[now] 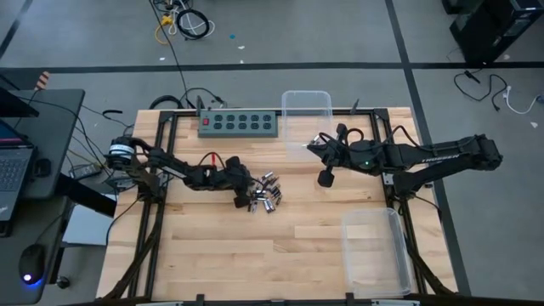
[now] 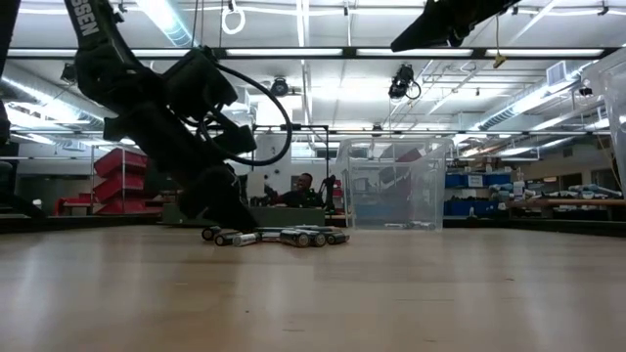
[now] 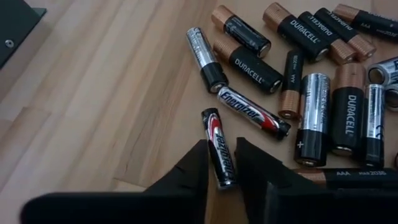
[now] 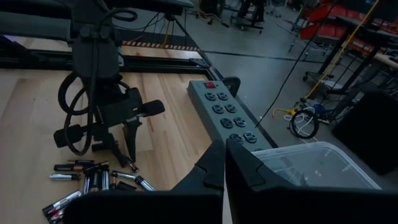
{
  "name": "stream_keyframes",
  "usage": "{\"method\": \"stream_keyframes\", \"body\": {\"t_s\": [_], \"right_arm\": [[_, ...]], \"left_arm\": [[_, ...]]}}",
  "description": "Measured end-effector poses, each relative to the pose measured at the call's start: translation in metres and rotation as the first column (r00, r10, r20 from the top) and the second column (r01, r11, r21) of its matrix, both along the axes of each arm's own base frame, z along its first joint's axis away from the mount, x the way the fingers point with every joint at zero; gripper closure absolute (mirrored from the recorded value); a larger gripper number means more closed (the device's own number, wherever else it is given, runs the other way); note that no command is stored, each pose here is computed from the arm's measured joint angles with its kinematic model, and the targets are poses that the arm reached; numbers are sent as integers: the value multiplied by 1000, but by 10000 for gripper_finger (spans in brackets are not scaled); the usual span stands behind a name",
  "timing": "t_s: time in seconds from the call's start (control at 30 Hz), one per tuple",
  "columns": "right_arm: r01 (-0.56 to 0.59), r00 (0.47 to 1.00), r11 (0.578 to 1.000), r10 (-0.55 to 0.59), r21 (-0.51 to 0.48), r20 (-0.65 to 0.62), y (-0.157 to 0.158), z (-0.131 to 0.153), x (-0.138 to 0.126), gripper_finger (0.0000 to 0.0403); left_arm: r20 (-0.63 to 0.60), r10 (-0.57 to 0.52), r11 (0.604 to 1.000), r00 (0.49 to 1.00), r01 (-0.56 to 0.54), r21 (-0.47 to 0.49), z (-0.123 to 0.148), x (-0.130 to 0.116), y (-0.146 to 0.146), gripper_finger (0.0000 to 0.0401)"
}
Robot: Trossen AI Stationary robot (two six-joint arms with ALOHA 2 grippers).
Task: Sort batteries
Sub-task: Put the silver battery into the top transparent bin
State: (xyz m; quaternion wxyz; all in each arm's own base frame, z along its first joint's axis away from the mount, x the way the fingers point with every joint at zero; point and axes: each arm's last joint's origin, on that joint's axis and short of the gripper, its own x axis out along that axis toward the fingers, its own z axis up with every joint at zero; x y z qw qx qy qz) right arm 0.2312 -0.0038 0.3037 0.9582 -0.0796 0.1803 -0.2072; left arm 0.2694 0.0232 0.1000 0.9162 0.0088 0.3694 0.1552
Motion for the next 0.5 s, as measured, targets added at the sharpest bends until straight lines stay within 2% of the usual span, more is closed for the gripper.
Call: {"method": "stream_keyframes", "body": {"t_s": [0.17,0.4,0.5], "right_arm": [[0,1000,1000,0,0,-7,0,-1,0,400],[0,1000,1000,0,-1,-21,0,-2,-1,400],[6,1000,1000,-6,13,-23,0,-3,-1,400]], "left_arm": [[-8,8,999,1000,-8,39,0,0,2,389],[31,2,998,1000,-3,62,4,1,3,383],[74,-26,997,997,21,76,16,1,2,383]]}}
